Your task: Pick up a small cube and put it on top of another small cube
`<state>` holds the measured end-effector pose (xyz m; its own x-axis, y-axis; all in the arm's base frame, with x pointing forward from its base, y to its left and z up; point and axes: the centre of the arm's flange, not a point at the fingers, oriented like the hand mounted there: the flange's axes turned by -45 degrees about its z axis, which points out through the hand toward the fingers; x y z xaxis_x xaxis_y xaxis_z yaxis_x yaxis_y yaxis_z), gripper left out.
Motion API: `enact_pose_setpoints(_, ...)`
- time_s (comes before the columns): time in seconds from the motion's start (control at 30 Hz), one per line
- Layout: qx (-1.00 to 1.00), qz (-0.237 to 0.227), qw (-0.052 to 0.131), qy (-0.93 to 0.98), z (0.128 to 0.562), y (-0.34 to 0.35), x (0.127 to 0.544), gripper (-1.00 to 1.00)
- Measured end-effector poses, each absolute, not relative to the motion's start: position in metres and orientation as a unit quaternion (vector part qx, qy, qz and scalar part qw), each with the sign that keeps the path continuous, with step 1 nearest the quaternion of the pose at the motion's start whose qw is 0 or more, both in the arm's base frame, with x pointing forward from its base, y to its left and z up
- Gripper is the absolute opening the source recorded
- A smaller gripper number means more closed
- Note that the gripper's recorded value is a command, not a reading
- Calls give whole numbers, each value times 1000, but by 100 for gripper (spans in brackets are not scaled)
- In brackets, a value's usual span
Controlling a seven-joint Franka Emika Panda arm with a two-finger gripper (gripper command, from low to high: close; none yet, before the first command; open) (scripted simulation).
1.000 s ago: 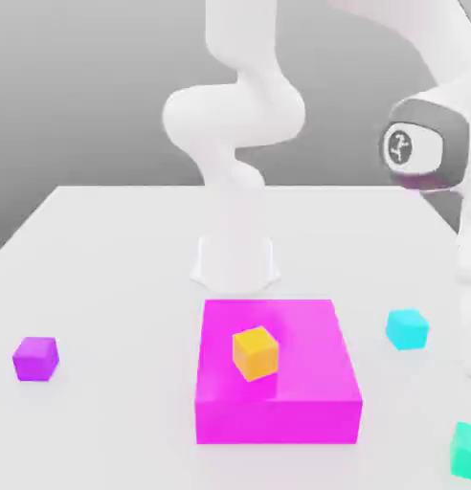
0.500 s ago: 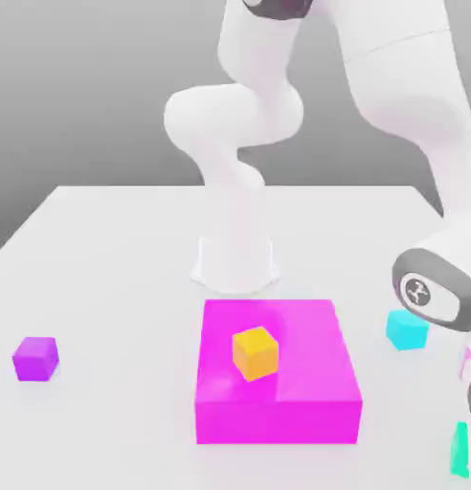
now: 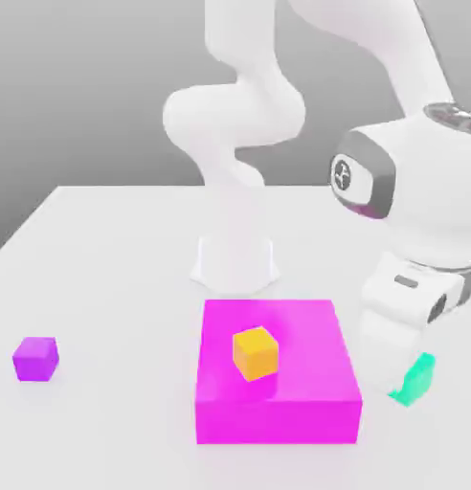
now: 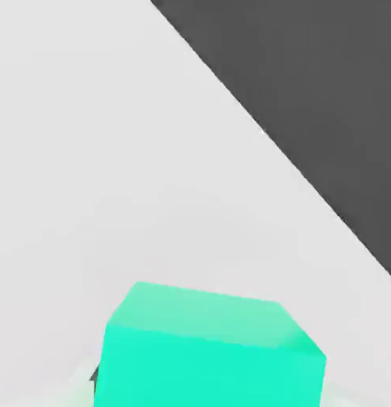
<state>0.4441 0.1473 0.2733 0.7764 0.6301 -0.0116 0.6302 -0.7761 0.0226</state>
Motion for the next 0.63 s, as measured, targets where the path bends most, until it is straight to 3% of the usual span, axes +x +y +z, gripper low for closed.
enact_pose_setpoints(0.33, 995, 0, 1, 98, 317, 38, 375, -100)
enact_pose_setpoints(0.5, 998, 0, -1, 70, 272, 27, 368, -100)
enact_pose_setpoints(0.53, 998, 0, -1, 69, 261, 27, 367, 100)
enact_pose_setpoints(0.63, 998, 0, -1, 69, 261, 27, 367, 100)
